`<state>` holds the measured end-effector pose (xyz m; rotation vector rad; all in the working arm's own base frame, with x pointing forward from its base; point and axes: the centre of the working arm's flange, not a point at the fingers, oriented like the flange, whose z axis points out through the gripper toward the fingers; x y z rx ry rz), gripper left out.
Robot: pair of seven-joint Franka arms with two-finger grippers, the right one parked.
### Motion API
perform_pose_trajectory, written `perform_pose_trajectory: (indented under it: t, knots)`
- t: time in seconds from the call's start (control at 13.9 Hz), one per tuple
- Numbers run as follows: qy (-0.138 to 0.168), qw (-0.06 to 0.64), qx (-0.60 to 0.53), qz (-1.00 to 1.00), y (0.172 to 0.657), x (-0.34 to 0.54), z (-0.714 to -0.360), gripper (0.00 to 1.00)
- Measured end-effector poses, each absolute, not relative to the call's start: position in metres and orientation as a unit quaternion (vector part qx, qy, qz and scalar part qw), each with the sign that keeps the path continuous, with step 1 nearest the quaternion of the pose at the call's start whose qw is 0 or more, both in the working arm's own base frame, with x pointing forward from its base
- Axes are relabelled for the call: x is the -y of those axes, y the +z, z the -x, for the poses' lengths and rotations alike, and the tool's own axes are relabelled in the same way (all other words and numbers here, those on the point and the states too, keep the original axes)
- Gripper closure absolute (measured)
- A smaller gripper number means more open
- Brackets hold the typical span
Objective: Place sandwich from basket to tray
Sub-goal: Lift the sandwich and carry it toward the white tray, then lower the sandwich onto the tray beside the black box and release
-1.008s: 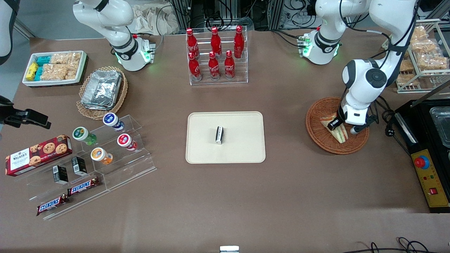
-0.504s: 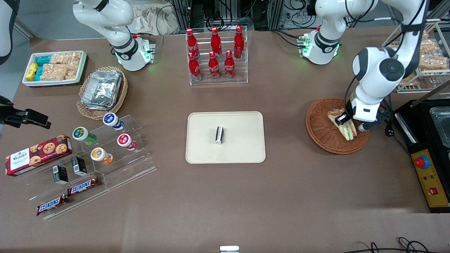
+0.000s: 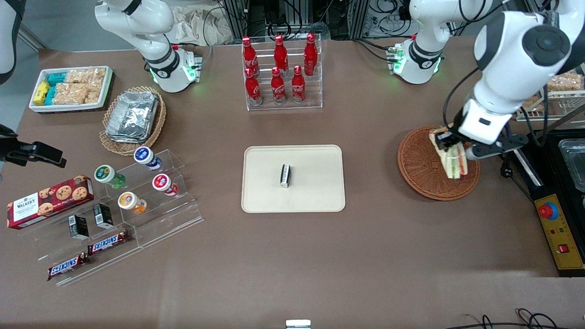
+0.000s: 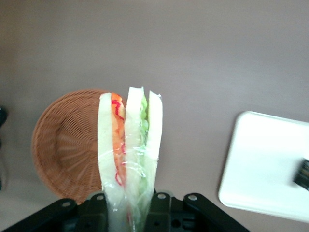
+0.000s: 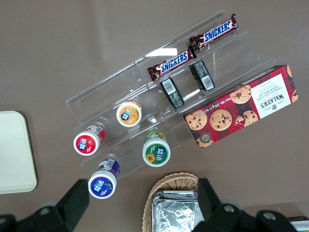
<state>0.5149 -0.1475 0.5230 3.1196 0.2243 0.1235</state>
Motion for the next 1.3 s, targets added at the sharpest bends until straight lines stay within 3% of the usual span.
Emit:
perform_pose_trajectory:
  t: [0.22, 0.43, 0.79, 1.08, 1.3]
  knots:
    - [0.041, 0.036, -0.002, -0.998, 0.529, 0.222, -0.515, 0.79]
    - [0.041, 0.072, 0.037, -0.996, 0.503, 0.286, -0.525, 0.79]
    - [0.037, 0.095, 0.053, -0.993, 0.391, 0.339, -0.539, 0.79]
    - [0.021, 0.096, 0.043, -0.994, 0.302, 0.350, -0.520, 0.79]
    - [0.014, 0.096, 0.022, -0.995, 0.265, 0.368, -0.501, 0.79]
